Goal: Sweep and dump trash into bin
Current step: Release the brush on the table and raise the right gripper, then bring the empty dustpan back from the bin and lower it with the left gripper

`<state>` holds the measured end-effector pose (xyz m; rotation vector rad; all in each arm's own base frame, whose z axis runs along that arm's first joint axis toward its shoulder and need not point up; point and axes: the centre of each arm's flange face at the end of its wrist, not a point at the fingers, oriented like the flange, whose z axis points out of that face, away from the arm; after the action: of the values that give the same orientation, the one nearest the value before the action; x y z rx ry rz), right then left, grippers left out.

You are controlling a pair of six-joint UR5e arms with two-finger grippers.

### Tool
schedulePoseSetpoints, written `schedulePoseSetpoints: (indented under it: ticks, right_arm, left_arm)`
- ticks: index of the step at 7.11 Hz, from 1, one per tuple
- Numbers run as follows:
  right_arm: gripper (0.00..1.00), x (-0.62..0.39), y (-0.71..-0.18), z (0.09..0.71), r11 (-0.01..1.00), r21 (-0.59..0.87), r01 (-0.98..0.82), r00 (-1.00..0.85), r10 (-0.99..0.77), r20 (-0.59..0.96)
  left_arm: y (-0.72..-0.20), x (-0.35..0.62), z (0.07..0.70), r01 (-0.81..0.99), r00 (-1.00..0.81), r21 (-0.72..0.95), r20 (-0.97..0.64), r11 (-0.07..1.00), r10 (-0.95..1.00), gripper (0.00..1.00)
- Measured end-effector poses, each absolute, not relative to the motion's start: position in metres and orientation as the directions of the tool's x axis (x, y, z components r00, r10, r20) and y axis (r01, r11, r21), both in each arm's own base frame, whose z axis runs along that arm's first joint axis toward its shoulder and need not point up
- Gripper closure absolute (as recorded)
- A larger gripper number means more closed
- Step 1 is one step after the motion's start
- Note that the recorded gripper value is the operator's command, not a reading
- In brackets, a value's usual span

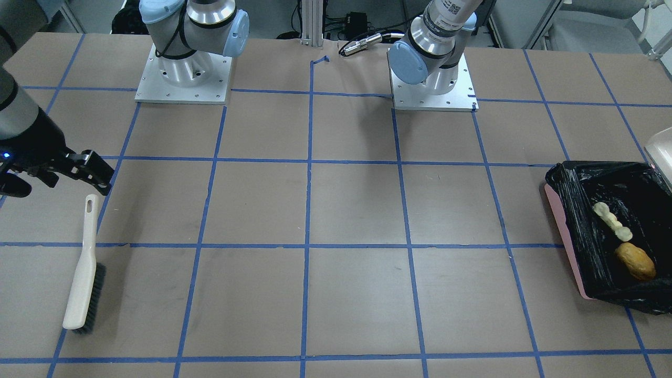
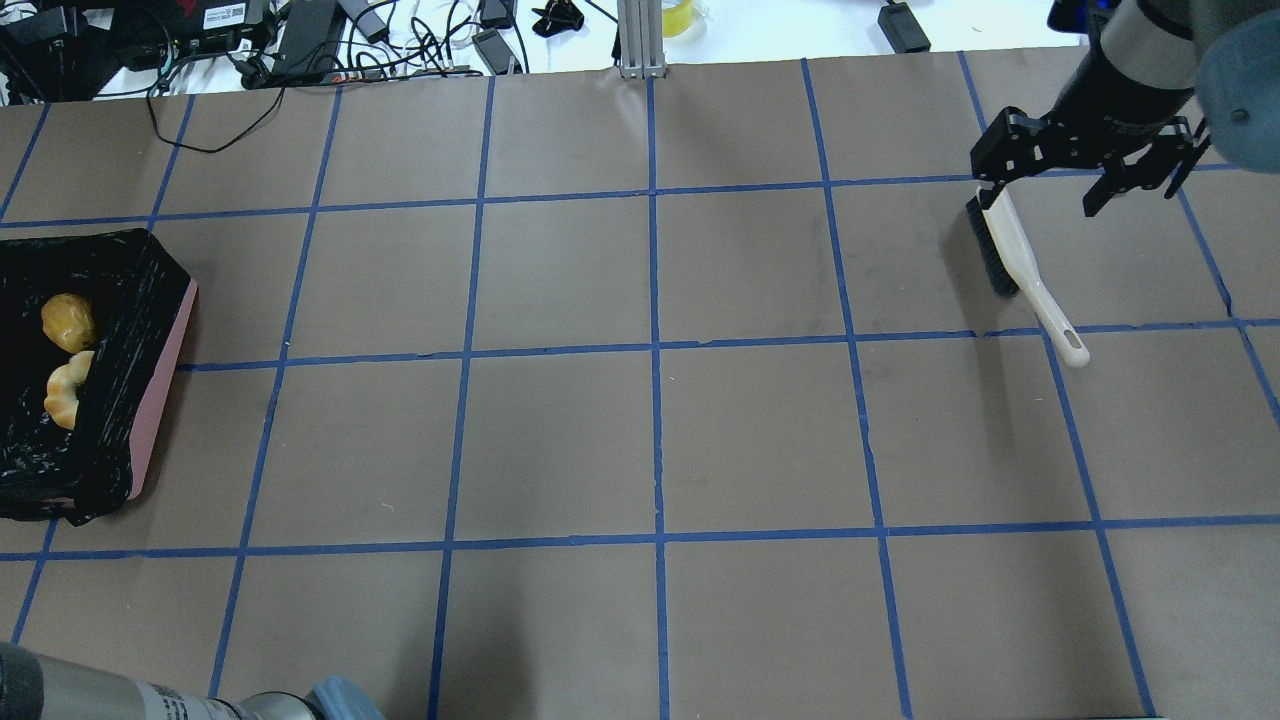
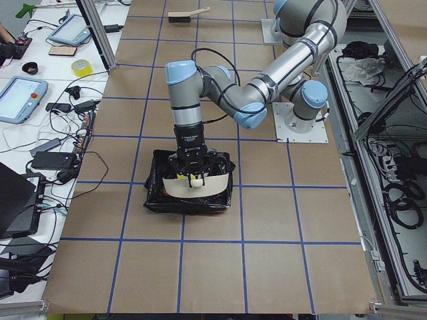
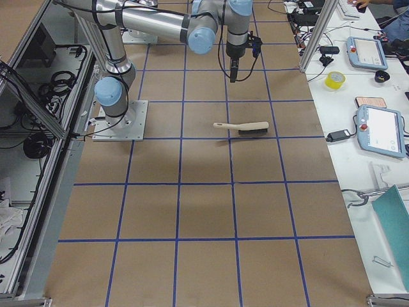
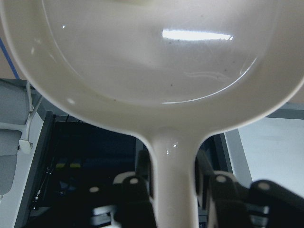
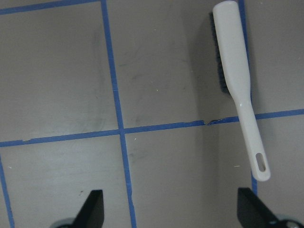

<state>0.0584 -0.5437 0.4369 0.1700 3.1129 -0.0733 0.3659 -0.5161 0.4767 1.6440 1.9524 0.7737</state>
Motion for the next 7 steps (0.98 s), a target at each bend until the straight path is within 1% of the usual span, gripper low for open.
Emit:
schedulePoseSetpoints:
  ticks: [3, 5, 7]
  right_arm:
    - [0.00, 0.099, -0.540, 0.444, 0.989, -0.083, 0.122, -0.992, 0.119, -0.035]
    - [0.00, 0.101, -0.534, 0.451, 0.990, -0.100, 0.102, -0.995, 0.100, -0.024]
    - [0.00, 0.102, -0.526, 0.458, 0.989, -0.109, 0.098, -0.995, 0.097, -0.021]
  left_arm:
    - [-0.534, 0.316, 0.468, 0.610, -0.153, 0.786, -0.008, 0.100, 0.988, 1.00]
    - [-0.537, 0.281, 0.438, 0.546, -0.132, 0.831, -0.039, 0.106, 0.990, 1.00]
    - [-0.536, 0.262, 0.420, 0.507, -0.124, 0.853, -0.071, 0.125, 0.990, 1.00]
